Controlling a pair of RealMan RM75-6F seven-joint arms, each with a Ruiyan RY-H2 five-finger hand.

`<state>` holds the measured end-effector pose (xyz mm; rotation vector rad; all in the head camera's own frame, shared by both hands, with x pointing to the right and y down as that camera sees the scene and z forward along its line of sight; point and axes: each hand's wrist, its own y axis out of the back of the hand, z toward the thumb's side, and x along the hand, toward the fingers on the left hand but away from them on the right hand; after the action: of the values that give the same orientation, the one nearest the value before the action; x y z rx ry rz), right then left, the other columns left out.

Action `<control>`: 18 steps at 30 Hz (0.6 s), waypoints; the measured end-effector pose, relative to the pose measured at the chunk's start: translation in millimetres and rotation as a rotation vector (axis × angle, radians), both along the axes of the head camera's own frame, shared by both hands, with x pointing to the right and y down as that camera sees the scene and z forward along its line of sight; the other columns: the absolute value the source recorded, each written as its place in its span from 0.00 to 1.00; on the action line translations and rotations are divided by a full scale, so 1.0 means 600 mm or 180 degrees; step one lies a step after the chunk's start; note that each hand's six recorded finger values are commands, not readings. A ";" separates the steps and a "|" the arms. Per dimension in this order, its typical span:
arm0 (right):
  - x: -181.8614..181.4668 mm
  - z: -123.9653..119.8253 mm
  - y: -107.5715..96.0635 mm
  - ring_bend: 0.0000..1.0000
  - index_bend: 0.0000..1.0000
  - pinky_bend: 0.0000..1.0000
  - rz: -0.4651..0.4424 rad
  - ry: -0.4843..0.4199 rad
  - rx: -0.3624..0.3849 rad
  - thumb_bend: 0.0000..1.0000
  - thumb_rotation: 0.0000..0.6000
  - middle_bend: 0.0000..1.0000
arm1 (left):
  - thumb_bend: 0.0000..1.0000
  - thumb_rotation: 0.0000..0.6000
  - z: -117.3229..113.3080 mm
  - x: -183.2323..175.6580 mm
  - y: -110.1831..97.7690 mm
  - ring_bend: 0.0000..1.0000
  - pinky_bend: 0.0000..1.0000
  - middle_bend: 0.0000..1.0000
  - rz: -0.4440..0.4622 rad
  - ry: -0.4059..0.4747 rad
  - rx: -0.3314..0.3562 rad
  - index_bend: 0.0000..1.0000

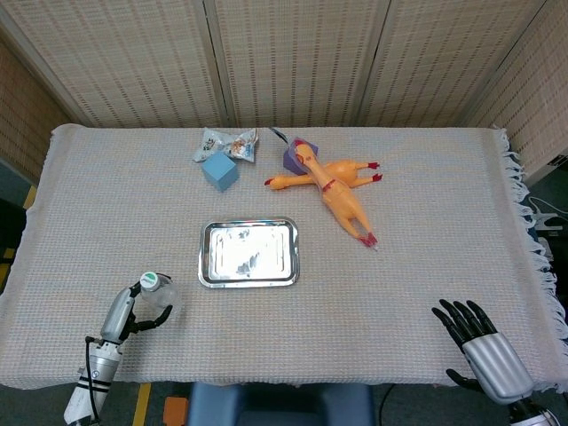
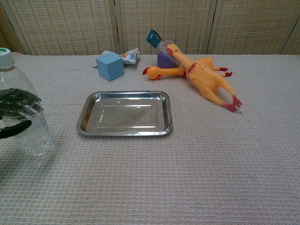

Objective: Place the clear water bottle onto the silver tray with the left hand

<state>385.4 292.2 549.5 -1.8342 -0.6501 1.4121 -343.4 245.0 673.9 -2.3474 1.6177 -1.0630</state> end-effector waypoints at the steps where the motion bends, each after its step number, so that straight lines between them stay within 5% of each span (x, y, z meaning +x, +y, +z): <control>1: 0.000 0.000 0.000 0.00 0.00 0.00 0.0000 -0.0002 0.0001 0.07 1.00 0.00 | 0.59 1.00 0.001 -0.006 0.000 0.38 0.50 0.54 -0.0046 0.0003 -0.0010 0.45; 8: 0.001 0.005 0.001 0.00 0.00 0.00 0.0002 0.0018 -0.0041 0.07 1.00 0.00 | 0.58 1.00 -0.018 -0.010 -0.036 0.38 0.51 0.54 -0.0187 0.0248 0.0096 0.45; 14: 0.000 0.011 0.000 0.00 0.00 0.00 0.0008 0.0038 -0.0062 0.07 1.00 0.00 | 0.58 1.00 -0.103 0.047 -0.094 0.38 0.50 0.54 -0.0058 0.0533 0.0468 0.45; 18: -0.004 0.016 0.004 0.00 0.00 0.00 -0.0021 0.0051 -0.0105 0.07 1.00 0.00 | 0.52 1.00 -0.144 0.071 -0.098 0.38 0.50 0.54 0.0014 0.0626 0.0486 0.45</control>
<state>383.2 294.5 558.8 -1.8469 -0.6156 1.4398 -300.6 186.4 587.3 -2.4155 1.6884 -0.6982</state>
